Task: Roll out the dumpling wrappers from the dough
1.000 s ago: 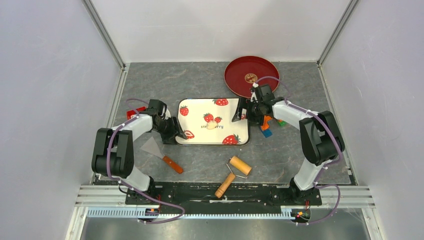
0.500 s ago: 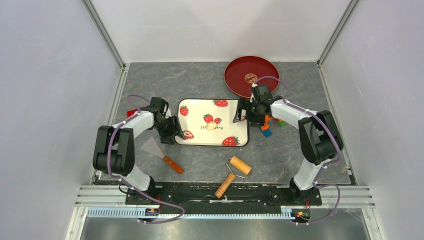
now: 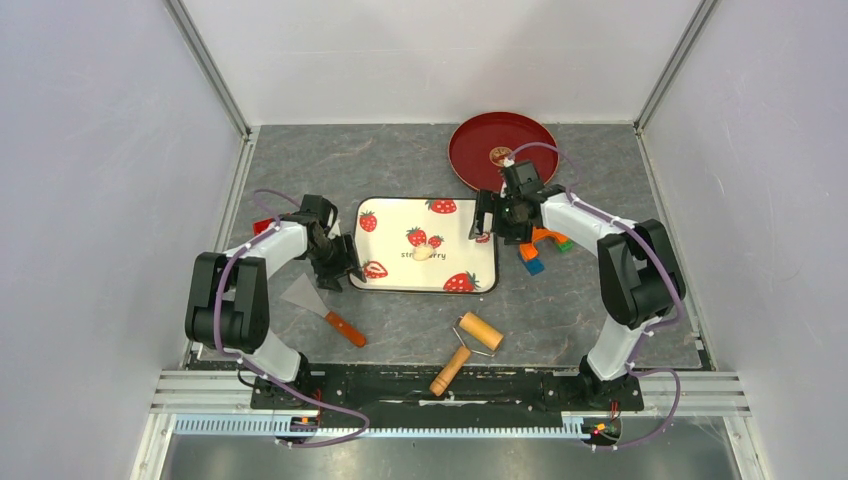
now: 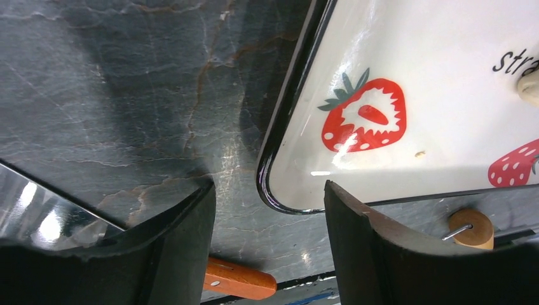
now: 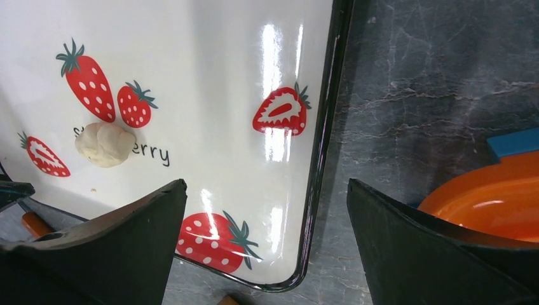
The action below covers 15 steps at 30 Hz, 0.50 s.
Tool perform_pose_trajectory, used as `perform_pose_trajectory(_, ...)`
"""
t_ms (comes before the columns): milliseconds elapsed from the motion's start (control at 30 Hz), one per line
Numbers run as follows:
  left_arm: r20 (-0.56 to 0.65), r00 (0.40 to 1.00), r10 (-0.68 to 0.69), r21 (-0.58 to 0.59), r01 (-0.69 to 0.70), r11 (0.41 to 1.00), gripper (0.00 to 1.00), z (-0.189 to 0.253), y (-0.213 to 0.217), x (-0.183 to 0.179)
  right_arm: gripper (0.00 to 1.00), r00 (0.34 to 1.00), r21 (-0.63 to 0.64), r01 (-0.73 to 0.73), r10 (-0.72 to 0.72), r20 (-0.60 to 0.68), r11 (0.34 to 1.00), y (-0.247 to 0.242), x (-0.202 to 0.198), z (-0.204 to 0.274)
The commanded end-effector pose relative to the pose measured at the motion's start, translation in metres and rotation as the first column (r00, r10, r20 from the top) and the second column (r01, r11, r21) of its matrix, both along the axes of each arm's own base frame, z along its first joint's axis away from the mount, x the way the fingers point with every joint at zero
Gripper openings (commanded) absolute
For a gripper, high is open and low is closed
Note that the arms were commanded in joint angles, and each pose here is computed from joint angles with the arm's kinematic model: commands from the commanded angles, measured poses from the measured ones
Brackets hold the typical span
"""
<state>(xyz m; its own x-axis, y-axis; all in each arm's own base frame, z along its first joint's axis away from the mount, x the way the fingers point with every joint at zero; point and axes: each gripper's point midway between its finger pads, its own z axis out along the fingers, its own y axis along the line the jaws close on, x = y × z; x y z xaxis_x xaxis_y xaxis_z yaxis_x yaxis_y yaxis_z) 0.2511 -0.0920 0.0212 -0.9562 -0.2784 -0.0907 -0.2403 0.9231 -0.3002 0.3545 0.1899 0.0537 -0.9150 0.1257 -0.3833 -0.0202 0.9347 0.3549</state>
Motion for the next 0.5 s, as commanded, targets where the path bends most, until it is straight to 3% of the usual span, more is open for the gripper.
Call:
perform_pose_trajectory(0,0.049,0.998,-0.046,-0.004,0.046,0.999,0.67,0.0,-0.001,0.01,0.98,0.998,0.036,-0.058,0.059,-0.021,0.998,0.012,-0.001,-0.011)
perform_pose_trajectory(133,0.033,0.999,-0.044,-0.099,0.047,0.994,0.63,-0.002,-0.018,0.012,0.98,0.996,0.055,-0.072,0.074,-0.04,0.996,0.018,-0.001,-0.018)
perform_pose_trajectory(467,0.012,0.997,-0.079,-0.18,0.08,0.98,0.58,-0.002,-0.037,-0.003,0.98,0.995,0.105,-0.093,0.097,-0.037,0.99,0.027,-0.003,-0.016)
